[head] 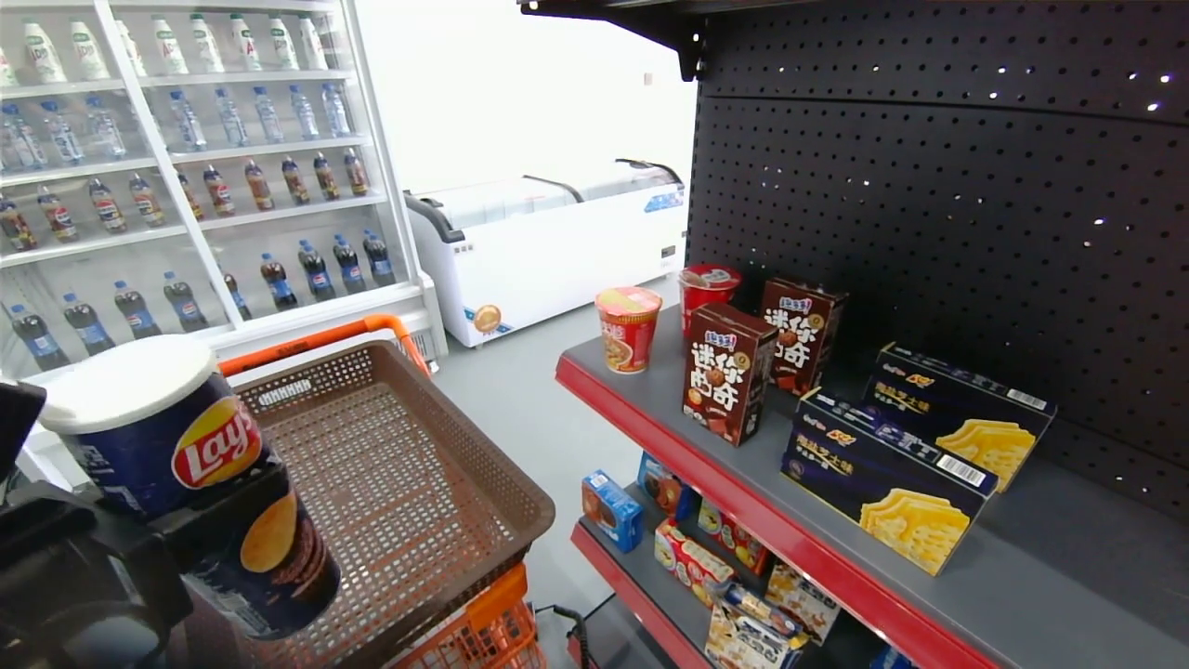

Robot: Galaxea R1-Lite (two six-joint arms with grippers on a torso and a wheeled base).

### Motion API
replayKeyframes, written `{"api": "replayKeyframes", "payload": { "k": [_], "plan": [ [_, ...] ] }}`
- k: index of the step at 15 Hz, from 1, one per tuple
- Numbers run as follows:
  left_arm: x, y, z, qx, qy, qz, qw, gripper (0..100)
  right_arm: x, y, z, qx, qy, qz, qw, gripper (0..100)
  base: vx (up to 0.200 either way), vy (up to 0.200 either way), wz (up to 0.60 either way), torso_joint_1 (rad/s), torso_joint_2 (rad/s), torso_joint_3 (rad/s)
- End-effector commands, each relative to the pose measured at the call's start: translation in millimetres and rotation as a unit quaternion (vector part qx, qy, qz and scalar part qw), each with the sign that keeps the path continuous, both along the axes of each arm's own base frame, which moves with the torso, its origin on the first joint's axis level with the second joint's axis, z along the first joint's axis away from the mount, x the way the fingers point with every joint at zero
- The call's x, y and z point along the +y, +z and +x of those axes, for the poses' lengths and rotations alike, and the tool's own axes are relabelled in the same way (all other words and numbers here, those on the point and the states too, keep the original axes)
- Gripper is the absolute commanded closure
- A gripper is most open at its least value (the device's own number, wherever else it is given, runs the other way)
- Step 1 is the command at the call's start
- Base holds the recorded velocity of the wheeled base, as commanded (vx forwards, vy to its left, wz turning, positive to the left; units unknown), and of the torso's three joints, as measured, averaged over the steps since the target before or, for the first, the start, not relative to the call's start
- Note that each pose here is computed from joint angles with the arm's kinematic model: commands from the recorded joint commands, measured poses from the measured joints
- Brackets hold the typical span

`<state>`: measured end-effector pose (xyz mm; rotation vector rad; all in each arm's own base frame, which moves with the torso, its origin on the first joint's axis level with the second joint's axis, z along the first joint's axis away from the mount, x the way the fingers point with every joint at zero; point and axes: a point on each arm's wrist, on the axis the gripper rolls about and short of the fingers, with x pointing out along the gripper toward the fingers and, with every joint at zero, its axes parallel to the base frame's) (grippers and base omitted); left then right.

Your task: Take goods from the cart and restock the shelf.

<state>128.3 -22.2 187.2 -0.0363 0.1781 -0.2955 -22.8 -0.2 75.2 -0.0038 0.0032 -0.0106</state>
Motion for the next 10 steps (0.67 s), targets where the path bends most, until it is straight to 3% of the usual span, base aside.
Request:
{"api": "replayKeyframes", "payload": {
  "k": [1, 3, 8, 10],
  "plan": [
    [-0.1, 12.1, 0, -0.025, 0.0, -0.006, 0.9997, 100, 0, 0, 0, 0.0, 0.0, 0.0, 1.0, 0, 0.0, 0.0, 0.0, 0.0, 0.0, 0.0],
    [-0.5, 22.8, 3, -0.043, -0.004, -0.008, 0.999, 100, 0, 0, 0, 0.0, 0.0, 0.0, 1.0, 0, 0.0, 0.0, 0.0, 0.0, 0.0, 0.0],
    [-0.8, 25.6, 2, -0.048, -0.003, -0.008, 0.9988, 100, 0, 0, 0, 0.0, 0.001, 0.0, 1.0, 0, 0.0, 0.0, 0.0, 0.0, 0.0, 0.0],
    [-0.4, 26.7, 3, -0.049, 0.0, -0.009, 0.9988, 100, 0, 0, 0, 0.0, 0.002, 0.0, 1.0, 0, 0.0, 0.0, -0.6, 0.005, 0.0, 0.002]
  ]
}}
